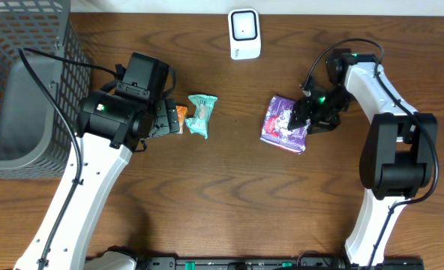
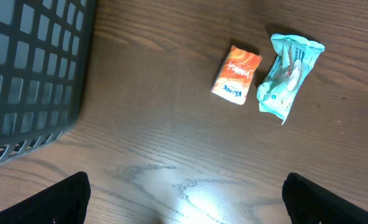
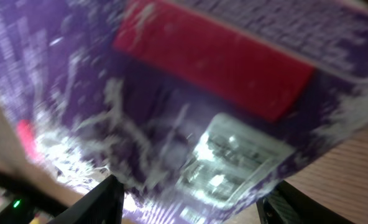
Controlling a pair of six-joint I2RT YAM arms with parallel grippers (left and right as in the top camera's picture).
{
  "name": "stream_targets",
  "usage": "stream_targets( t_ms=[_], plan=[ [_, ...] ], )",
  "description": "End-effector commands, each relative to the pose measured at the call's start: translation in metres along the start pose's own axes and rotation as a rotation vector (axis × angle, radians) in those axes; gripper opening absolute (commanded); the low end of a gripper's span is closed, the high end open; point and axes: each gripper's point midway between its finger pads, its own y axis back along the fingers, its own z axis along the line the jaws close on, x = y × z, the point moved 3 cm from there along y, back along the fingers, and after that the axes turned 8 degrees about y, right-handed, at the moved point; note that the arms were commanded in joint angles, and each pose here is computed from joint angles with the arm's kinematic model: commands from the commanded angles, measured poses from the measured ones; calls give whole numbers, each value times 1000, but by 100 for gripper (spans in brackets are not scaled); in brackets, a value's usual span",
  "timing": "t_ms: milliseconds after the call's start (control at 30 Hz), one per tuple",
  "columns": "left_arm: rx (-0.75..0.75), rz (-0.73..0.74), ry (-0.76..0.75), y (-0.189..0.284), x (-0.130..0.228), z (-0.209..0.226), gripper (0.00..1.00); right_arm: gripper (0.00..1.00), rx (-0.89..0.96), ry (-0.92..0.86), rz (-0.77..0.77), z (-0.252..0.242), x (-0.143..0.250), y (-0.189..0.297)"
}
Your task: Scan the item barcode
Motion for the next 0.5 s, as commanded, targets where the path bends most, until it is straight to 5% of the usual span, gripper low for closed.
stream_targets(
  t_ms=[0,467],
  plan=[
    [2,-10,17,3,-2,2,98,62,152,-89,-16,-15,-5,4],
    [2,-10,17,3,-2,2,98,81,385,-167,-74,-1,-15,83]
  ],
)
